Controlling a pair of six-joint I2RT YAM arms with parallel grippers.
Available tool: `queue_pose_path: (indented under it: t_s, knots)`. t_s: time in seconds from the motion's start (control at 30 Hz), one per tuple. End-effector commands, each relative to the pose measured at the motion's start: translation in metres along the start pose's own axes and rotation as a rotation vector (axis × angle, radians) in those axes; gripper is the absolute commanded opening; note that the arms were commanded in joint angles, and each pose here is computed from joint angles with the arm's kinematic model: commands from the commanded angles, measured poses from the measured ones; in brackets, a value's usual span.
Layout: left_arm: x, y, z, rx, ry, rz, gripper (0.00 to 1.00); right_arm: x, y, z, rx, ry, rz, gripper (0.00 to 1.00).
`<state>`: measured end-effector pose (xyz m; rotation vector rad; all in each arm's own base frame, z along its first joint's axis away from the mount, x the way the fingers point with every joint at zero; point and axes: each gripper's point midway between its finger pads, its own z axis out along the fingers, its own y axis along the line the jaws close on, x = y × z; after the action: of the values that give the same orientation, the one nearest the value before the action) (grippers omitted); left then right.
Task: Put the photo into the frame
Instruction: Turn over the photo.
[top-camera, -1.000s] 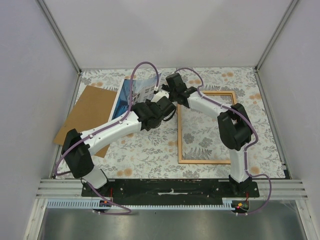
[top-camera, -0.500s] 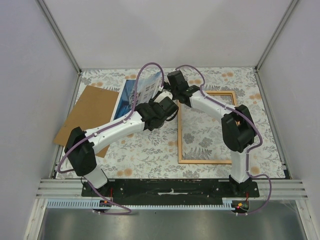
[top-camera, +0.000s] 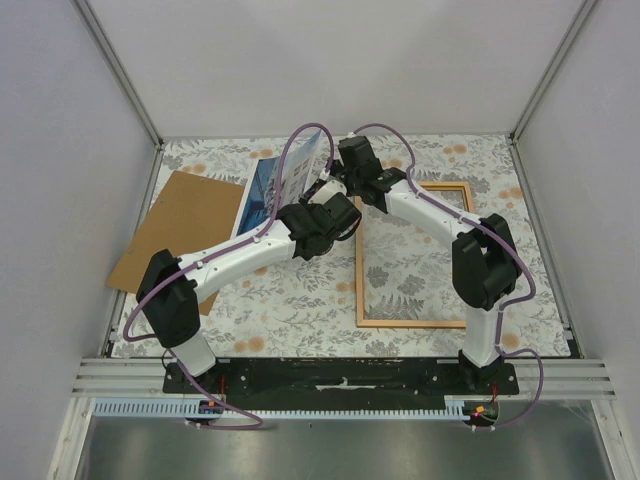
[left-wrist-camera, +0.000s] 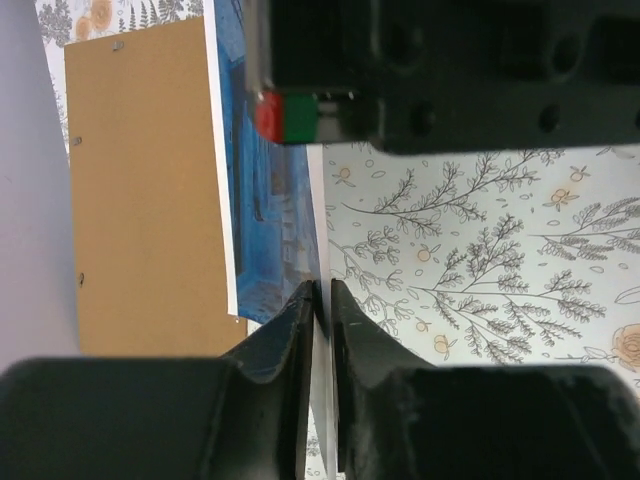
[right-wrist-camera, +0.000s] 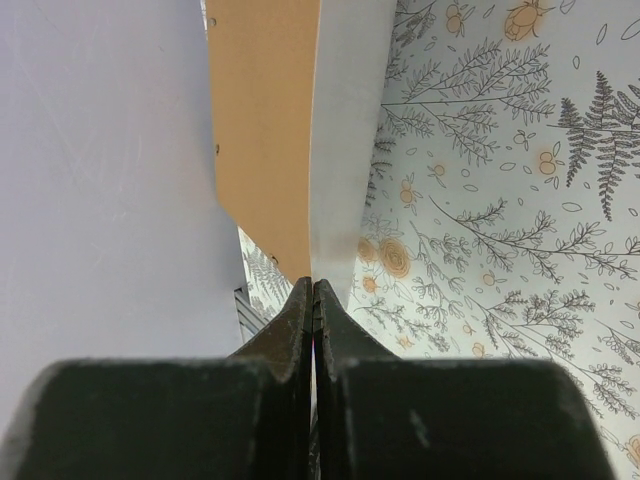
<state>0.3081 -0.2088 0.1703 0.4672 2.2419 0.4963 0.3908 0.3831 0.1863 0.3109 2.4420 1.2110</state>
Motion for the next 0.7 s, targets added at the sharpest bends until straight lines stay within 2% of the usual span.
queue_pose_path:
  t_s: [0.0,0.03,0.07,0.1,0.17,0.23,0.4,0.5,0.67]
  knots:
    - [-0.028,0.012,-0.011,-0.034,-0.068,-0.028,0.11,-0.006,0.029,-0.024,-0.061,-0.034,-0.036,0.0]
    - [-0.03,0.014,-0.013,-0.037,-0.071,-0.03,0.07,-0.007,0.03,-0.026,-0.061,-0.04,-0.038,0.01]
    - [-0.032,0.014,-0.015,-0.037,-0.073,-0.032,0.02,-0.008,0.031,-0.027,-0.062,-0.045,-0.041,0.06]
    - [-0.035,0.016,-0.017,-0.036,-0.076,-0.034,0.02,-0.01,0.031,-0.03,-0.057,-0.053,-0.045,0.15]
    - [-0.043,0.019,-0.023,-0.031,-0.092,-0.047,0.02,-0.017,0.031,-0.039,-0.051,-0.081,-0.062,0.44]
    - [-0.053,0.021,-0.031,-0.011,-0.108,-0.064,0.02,-0.03,0.029,-0.054,-0.043,-0.117,-0.071,0.62]
    - [-0.095,0.025,-0.06,0.075,-0.164,-0.151,0.02,-0.079,0.01,-0.121,-0.028,-0.269,-0.054,0.78]
    - [-0.123,0.022,-0.08,0.147,-0.199,-0.199,0.02,-0.106,-0.008,-0.178,0.01,-0.401,-0.056,0.83]
    - [-0.171,0.001,-0.124,0.302,-0.305,-0.266,0.02,-0.137,-0.069,-0.262,0.172,-0.611,-0.035,0.85]
